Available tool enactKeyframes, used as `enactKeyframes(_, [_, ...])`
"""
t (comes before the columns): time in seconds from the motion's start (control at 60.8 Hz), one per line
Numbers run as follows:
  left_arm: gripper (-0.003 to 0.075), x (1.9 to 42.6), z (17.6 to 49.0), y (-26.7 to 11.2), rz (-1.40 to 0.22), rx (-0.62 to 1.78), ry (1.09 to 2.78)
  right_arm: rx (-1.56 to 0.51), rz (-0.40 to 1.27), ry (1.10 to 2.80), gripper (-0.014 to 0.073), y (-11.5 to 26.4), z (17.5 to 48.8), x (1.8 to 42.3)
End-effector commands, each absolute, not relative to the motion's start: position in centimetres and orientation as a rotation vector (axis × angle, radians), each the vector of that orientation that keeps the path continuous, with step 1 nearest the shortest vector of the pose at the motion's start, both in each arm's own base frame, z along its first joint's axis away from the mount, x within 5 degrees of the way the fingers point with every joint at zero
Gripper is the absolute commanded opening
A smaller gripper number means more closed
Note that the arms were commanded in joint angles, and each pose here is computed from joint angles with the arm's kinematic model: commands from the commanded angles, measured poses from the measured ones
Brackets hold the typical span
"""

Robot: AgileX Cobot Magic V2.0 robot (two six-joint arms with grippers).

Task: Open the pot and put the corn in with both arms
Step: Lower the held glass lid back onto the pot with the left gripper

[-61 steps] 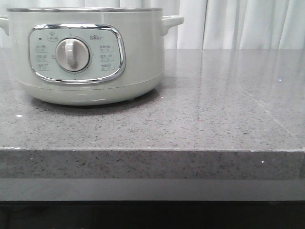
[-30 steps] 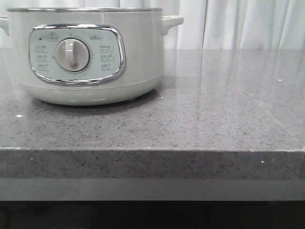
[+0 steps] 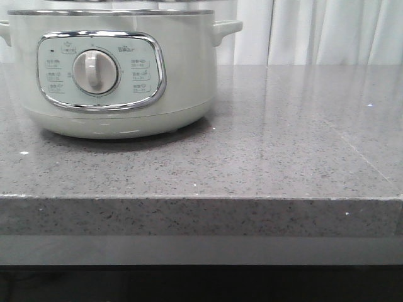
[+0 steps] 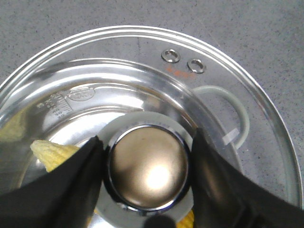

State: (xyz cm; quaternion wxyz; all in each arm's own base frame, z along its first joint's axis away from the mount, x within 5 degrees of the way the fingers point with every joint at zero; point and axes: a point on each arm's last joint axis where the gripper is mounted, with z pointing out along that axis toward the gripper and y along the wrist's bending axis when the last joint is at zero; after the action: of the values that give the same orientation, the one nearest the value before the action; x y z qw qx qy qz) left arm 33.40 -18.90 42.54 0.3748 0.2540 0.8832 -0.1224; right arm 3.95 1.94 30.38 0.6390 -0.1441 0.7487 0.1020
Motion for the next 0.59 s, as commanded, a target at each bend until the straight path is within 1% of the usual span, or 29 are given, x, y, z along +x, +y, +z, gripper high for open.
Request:
enactKeyframes(0.0, [0.0221,32.5,46.8,-17.6,-0.356,0.559,2.075,-0.304,0.219,1.608,-0.0070,1.8,31.9,4.1])
enactKeyframes(0.115, [0.0221,33.0,46.7,-16.6,-0.362,0.493,2.102,-0.303,0.216,1.598,-0.0070,1.8,32.0,4.1])
enactKeyframes(0.23, [0.0221,33.2,46.3,-15.9,-0.353,0.480,2.145,-0.301,0.216,1.593,-0.0070,1.8,32.0,4.1])
enactKeyframes(0.46, [0.0221,33.6,45.7,-16.0,-0.348,0.483,2.170,-0.300,0.215,1.588,-0.0070,1.8,32.0,4.1])
enactKeyframes(0.575, [0.0221,33.4,45.6,-16.2,-0.376,0.485,2.186,-0.300,0.215,1.588,-0.0070,1.8,32.0,4.1])
